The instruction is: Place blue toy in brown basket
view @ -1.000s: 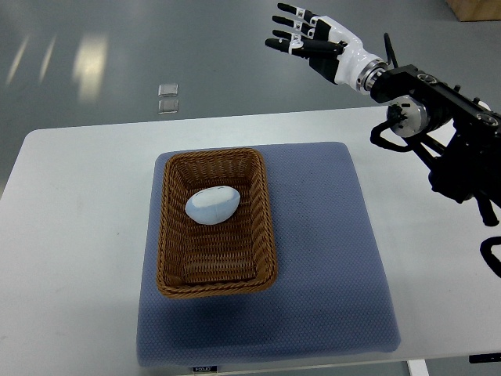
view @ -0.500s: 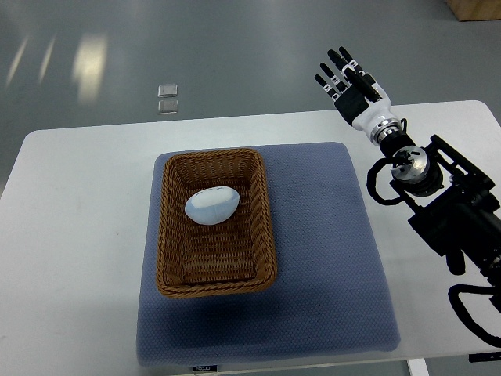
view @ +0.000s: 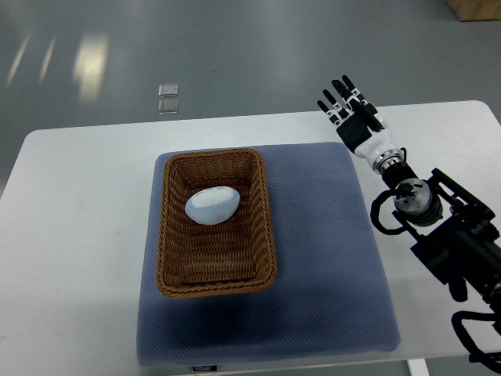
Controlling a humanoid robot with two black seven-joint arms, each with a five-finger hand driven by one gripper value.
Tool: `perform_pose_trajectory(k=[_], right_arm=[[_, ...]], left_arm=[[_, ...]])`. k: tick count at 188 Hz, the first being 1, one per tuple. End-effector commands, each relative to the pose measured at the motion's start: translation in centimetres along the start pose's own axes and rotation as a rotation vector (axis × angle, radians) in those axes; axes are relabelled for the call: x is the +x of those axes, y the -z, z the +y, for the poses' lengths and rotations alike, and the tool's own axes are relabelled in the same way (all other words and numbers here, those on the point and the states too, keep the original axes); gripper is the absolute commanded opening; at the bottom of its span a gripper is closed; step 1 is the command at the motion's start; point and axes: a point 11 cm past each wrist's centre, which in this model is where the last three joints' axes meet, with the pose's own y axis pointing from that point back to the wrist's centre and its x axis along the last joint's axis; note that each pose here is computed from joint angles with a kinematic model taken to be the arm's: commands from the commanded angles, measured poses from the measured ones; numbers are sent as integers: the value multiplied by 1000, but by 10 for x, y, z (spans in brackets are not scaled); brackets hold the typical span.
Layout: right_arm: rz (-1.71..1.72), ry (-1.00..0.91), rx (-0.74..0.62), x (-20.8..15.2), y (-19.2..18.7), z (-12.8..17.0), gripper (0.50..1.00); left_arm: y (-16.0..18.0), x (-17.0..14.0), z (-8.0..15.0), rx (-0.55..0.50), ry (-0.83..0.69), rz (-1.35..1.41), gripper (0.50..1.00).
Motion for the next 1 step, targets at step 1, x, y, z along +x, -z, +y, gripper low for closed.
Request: perform_pose_trajectory(k=[1], right_arm=[[-6,15,-3,-1,-3,1,913]], left_arm=[[0,0,0,0,-1,0,1000]])
